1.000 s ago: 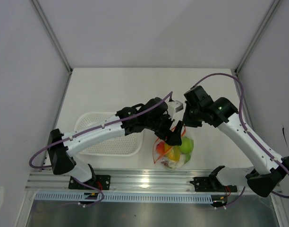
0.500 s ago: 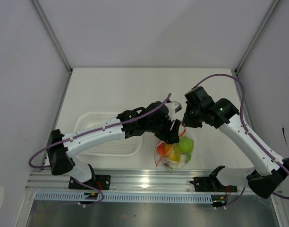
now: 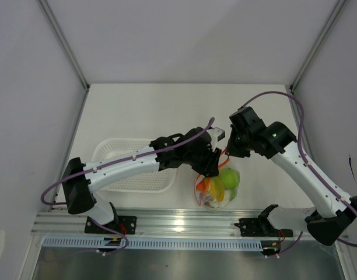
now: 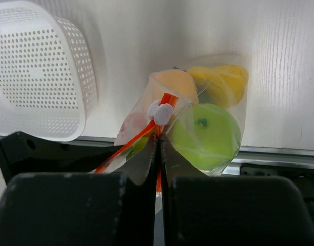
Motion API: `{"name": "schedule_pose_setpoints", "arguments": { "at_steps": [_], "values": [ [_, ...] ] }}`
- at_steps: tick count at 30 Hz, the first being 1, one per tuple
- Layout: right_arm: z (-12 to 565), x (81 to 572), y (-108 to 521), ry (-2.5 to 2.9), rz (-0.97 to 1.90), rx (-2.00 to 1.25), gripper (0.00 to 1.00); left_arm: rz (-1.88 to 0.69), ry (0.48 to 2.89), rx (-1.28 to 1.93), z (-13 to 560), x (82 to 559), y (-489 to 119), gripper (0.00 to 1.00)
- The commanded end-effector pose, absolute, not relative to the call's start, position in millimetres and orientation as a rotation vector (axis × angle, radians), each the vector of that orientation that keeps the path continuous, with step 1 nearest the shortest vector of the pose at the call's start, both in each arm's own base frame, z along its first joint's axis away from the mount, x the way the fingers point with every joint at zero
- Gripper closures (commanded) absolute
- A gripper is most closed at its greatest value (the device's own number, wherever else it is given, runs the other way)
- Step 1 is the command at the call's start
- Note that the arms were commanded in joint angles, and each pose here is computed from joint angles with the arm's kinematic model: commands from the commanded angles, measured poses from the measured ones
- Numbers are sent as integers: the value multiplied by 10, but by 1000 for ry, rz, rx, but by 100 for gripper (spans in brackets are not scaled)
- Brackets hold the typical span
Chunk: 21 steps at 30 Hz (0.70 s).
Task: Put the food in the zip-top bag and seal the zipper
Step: Zip the zipper food storage bag at the center of the board.
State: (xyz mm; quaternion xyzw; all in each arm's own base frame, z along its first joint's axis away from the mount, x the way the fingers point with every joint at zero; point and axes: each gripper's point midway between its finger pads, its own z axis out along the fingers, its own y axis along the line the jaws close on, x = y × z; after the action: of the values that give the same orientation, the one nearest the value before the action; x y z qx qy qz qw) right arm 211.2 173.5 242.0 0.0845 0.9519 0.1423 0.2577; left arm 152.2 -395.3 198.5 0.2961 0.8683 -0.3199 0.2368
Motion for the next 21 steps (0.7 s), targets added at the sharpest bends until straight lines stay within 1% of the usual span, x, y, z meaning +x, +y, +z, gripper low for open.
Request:
{"name": "schedule_pose_setpoints", "arguments": {
  "at_steps": [1,4,6,9,10,11,12,13,14,18,19,21],
  "values": [
    [2556,2175,1731,2513,432,268,99,-939,2357,788,2119,1494,-4039,51],
    [2563,2184,1739,2508,438,276,99,-966,2364,790,2132,1454,-4058,50],
    [2561,2192,1752,2509,442,275,99,-991,2361,798,2143,1430,-4083,52],
    [2565,2183,1760,2511,450,272,100,-1000,2371,804,2107,1417,-4106,64],
    [2565,2186,1755,2509,447,273,100,-1014,2374,811,2105,1396,-4116,74],
    [2567,2182,1752,2509,447,273,100,-1021,2375,818,2099,1387,-4126,79],
    [2571,2182,1747,2507,445,270,99,-1029,2378,824,2085,1376,-4138,89],
    [2568,2179,1745,2508,443,268,98,-1047,2379,835,2086,1352,-4154,95],
    [2571,2174,1745,2509,445,259,96,-1060,2375,846,2091,1336,-4166,99],
    [2588,2143,1756,2508,469,209,75,-1101,2353,911,2069,1278,-4181,99],
    [2617,2126,1744,2500,476,193,65,-1111,2325,928,2098,1273,-4165,99],
    [2661,2086,1729,2489,487,130,55,-1124,2305,948,2091,1283,-4105,99]
  ]
}}
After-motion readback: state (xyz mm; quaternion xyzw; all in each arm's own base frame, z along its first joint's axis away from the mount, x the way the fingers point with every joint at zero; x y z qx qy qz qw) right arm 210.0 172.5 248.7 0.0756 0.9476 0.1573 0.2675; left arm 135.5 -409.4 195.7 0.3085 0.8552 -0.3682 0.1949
